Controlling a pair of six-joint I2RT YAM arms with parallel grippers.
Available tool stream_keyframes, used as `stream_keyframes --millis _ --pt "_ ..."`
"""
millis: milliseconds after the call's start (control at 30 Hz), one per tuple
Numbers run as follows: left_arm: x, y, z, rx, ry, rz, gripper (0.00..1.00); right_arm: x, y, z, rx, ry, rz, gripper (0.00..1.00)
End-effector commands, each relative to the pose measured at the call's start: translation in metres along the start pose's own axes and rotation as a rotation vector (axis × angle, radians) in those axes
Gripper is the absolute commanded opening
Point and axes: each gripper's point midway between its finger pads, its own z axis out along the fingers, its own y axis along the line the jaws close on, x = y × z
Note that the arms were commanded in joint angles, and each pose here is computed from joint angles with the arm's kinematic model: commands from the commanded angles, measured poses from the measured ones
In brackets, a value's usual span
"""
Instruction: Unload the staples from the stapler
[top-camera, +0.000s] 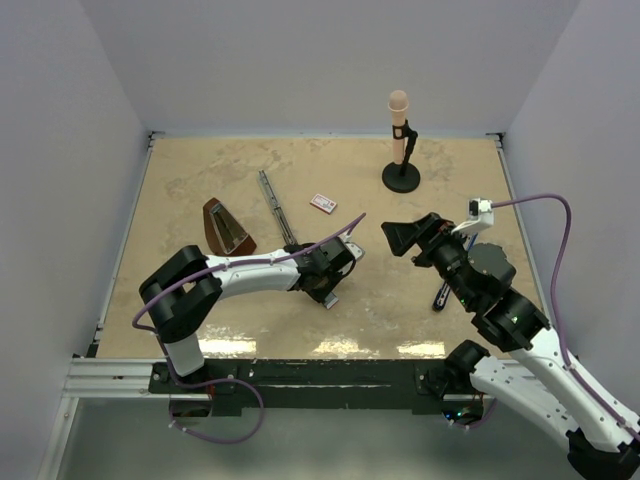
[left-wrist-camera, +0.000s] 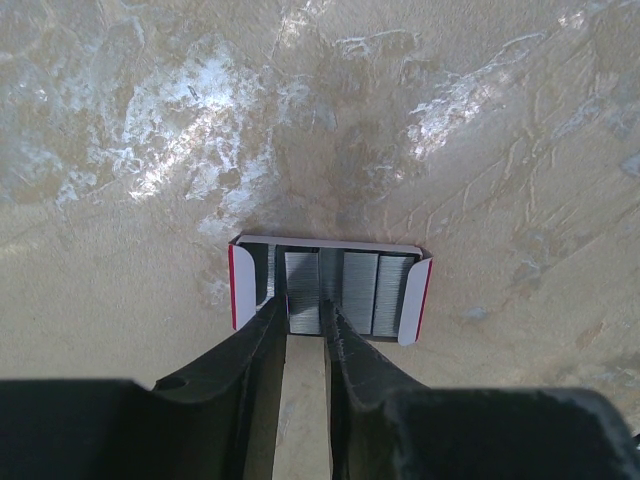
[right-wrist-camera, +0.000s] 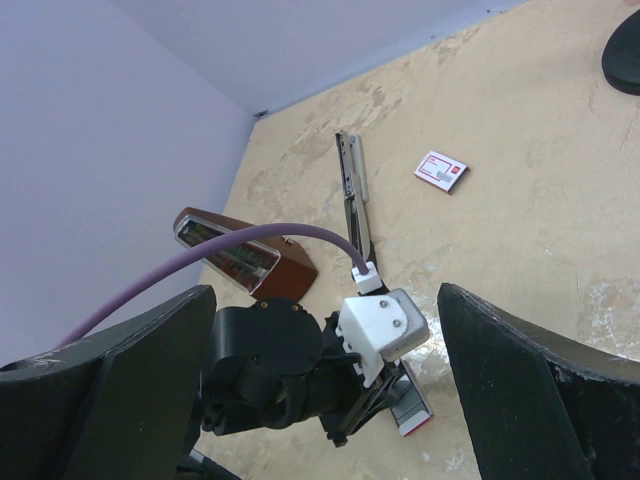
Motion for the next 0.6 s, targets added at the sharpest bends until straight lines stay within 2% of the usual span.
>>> stream_keyframes --millis 0,367,567 --pt "-0.009 -0.001 -0.004 -0.001 -0.033 0.013 0.26 -0.007 0.005 0.003 -0.015 -0.037 0.001 0.99" --pt "-0.036 -0.011 -0.028 0.082 -0.151 -0.059 0.26 0.0 0.003 0.008 -0.014 -0.014 -0.006 0.99" --pt "-0.04 0.01 -0.035 0.098 -0.174 -0.18 0.26 0.009 0.002 0.011 -0.025 0.01 -0.011 0.98"
